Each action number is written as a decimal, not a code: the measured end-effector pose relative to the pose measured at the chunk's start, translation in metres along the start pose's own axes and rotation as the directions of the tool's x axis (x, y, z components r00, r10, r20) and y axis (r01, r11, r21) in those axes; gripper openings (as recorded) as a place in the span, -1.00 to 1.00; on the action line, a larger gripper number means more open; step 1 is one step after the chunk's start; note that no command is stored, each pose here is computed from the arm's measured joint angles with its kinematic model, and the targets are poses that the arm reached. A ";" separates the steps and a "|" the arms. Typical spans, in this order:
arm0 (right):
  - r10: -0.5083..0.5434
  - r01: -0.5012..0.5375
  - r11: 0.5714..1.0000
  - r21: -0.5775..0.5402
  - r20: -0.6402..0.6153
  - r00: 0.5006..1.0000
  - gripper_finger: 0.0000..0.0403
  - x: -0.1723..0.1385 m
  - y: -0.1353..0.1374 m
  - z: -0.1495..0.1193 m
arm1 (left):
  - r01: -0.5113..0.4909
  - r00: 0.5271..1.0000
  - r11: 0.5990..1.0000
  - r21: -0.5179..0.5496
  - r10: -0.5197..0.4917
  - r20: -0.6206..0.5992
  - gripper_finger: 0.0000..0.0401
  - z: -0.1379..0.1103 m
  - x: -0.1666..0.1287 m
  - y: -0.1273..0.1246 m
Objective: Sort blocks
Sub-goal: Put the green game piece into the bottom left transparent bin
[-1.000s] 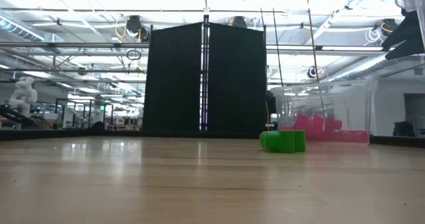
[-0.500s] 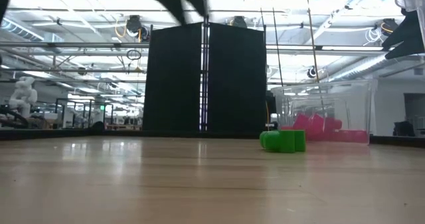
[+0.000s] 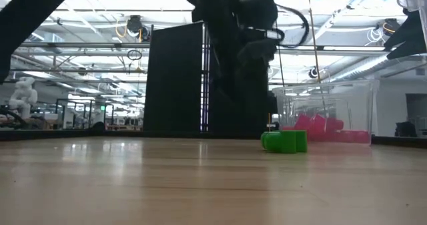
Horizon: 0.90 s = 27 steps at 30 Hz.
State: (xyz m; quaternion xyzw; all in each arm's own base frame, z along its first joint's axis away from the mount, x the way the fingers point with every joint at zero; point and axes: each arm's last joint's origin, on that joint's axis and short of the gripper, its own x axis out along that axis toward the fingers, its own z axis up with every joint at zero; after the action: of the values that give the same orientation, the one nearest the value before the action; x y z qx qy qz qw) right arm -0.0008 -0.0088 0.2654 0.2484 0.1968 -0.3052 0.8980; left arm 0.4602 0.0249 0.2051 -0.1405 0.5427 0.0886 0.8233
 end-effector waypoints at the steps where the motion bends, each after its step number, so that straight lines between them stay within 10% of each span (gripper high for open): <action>1: 0.000 0.000 1.000 -0.002 0.000 1.000 0.03 0.000 0.000 0.000 | 0.009 1.000 1.000 -0.012 -0.009 -0.014 0.19 -0.001 0.005 0.001; 27: -0.003 0.003 1.000 0.004 0.002 1.000 0.03 0.000 0.000 0.000 | 0.019 0.993 0.988 0.156 -0.037 0.109 0.19 -0.002 0.035 -0.040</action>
State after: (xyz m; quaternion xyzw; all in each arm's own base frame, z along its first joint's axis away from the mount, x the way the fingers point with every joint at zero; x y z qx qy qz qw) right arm -0.0009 -0.0089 0.2654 0.2497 0.1956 -0.3074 0.8971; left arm 0.4845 -0.0137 0.1781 -0.0785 0.4990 0.0423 0.8620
